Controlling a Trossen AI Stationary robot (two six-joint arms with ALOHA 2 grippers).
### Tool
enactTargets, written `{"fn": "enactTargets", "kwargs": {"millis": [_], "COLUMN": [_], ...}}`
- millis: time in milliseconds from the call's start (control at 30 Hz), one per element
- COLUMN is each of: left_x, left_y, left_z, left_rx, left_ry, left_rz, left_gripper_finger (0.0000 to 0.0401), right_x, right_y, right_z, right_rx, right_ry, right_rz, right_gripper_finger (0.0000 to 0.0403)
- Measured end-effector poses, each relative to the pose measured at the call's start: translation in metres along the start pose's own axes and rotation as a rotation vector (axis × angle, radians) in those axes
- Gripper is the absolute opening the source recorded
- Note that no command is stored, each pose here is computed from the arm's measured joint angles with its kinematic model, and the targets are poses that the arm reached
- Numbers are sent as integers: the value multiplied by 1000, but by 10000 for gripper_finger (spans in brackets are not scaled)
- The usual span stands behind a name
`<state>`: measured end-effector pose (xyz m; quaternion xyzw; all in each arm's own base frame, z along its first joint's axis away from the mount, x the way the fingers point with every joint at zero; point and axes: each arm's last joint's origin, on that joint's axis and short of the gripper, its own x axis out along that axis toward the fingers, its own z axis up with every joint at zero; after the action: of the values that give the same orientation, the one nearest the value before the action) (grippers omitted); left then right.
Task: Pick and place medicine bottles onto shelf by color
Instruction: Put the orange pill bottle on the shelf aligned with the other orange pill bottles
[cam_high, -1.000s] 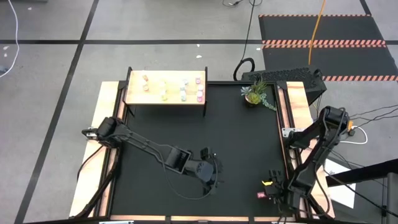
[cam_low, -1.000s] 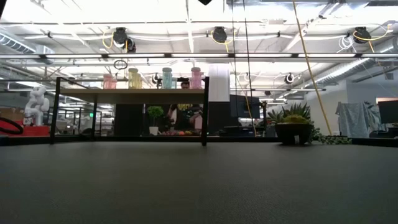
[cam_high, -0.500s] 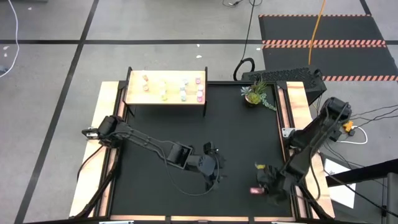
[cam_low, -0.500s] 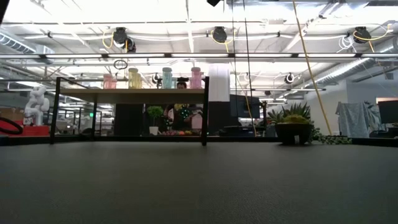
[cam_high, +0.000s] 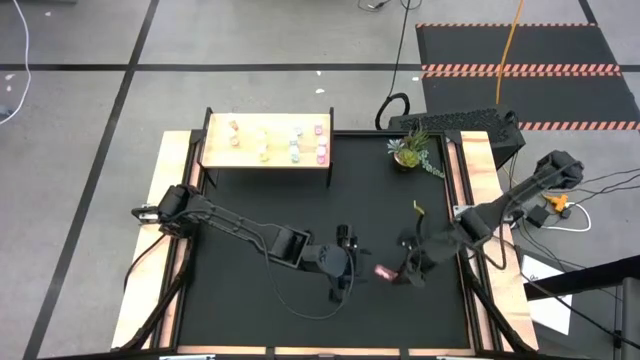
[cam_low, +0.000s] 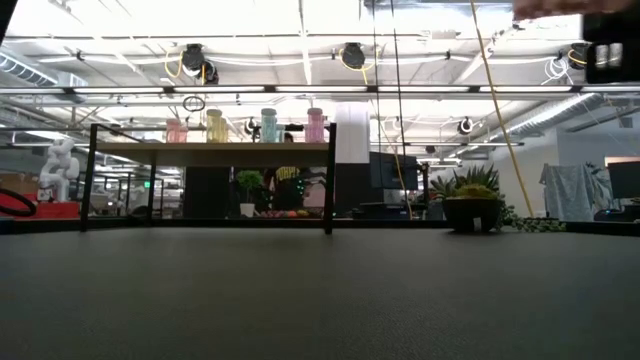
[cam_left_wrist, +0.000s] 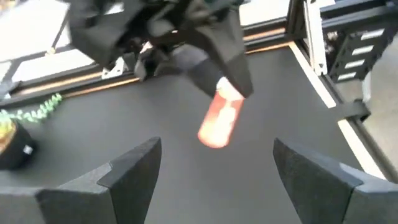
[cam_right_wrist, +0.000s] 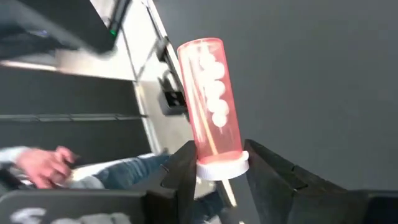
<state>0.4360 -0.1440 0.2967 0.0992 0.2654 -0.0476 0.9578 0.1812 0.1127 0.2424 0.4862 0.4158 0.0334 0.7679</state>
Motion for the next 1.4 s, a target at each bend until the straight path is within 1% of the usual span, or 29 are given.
{"fn": "enactTargets", "kwargs": {"millis": [200,400,467,533,633,733,833,967,1067,1200,1400], "left_x": [0,-2,-3,-8,-15,-14,-13,-10,-9,-8,-7], "left_y": [1,3,4,6,9,12,16,20,24,30,37], "left_z": [0,0,0,3,5,3,2,1,0,0,-1], "left_rx": [113,202,228,264,327,378,408,446,463,456,459], "left_ry": [3,22,27,33,41,68,70,83,90,91,108], "left_rz": [56,121,138,164,173,180,152,164,168,169,171], "left_gripper_finger": [312,312,312,312,312,312,312,307,280,219,132], "right_x": [-4,-5,-4,-4,-3,-4,-5,-5,-6,-7,-7], "right_y": [-1,-5,-10,-16,-22,-26,-28,-30,-30,-30,-30], "right_z": [29,53,57,60,62,64,66,68,69,71,72], "right_rx": [97,191,221,246,271,288,291,293,292,280,207], "right_ry": [-23,-59,-63,-57,-58,-66,-82,-92,-101,-111,-133], "right_rz": [92,315,365,395,449,494,507,507,508,518,517], "right_gripper_finger": [118,118,118,117,118,119,119,118,118,118,118]}}
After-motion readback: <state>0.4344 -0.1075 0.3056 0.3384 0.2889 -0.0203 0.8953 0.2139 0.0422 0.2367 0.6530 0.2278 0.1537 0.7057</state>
